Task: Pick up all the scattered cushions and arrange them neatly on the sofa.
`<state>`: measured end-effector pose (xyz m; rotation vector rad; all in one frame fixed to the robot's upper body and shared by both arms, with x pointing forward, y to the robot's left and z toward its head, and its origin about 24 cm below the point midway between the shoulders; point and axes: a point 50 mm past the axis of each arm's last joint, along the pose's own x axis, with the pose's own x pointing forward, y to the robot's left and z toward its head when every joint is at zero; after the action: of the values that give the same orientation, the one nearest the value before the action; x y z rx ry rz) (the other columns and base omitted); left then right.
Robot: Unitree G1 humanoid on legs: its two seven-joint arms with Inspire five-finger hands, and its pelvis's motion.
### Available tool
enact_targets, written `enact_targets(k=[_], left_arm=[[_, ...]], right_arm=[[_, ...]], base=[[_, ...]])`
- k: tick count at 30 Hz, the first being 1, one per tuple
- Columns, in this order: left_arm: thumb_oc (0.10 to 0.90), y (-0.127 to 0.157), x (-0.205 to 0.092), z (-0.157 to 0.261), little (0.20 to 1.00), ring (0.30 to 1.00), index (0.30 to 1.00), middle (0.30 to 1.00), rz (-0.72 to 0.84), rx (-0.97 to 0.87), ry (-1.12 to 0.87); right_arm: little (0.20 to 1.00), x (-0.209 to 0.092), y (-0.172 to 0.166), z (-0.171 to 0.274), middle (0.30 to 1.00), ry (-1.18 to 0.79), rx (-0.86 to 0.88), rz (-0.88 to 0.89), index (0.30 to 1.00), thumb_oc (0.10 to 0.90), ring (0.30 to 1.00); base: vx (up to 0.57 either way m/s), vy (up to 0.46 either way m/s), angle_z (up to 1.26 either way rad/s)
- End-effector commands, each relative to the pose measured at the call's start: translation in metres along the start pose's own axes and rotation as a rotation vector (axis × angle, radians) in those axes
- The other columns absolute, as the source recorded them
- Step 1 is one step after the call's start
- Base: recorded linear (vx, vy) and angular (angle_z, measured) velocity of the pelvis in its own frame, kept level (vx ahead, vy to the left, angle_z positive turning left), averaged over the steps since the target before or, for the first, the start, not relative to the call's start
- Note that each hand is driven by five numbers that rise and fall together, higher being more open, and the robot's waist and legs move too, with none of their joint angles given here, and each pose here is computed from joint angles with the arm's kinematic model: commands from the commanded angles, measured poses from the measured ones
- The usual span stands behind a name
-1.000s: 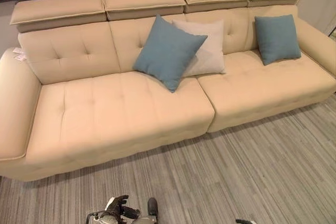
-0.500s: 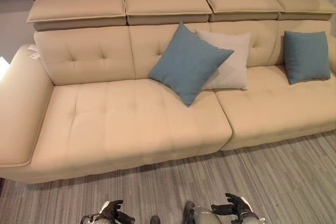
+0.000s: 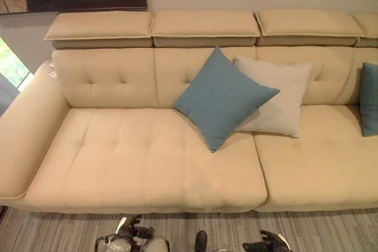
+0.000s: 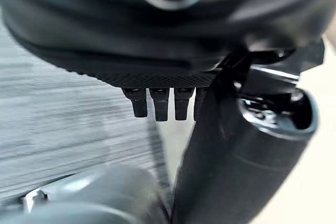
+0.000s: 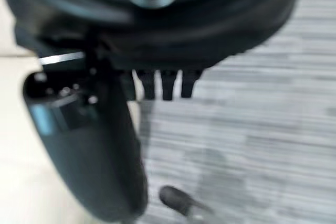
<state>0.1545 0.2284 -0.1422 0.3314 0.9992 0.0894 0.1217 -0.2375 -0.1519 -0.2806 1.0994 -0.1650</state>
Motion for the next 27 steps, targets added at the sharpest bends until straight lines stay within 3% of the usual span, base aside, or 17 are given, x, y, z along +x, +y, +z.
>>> enact_targets(k=[1,14,27], left_arm=[[0.800,-0.005,-0.005,-0.021,0.900,0.900,0.900,0.900,-0.011,0.066,0.057],[0.800,0.007,-0.003,-0.018,0.900,0.900,0.900,0.900,0.022,0.051,0.051],[0.800,0.002,-0.003,-0.013,0.900,0.900,0.900,0.900,0.013,0.009,0.014]], right_arm=[[0.900,-0.004,-0.026,-0.018,0.900,0.026,0.007,-0.081,0.900,0.800,0.900],[0.900,-0.002,-0.016,-0.011,0.900,0.003,-0.016,-0.050,0.900,0.800,0.900],[0.900,-0.003,-0.018,-0.013,0.900,0.003,0.002,-0.076,0.900,0.800,0.900]], base=[[0.30,0.130,0.07],[0.20,0.190,-0.14],[0.04,-0.022,-0.09]])
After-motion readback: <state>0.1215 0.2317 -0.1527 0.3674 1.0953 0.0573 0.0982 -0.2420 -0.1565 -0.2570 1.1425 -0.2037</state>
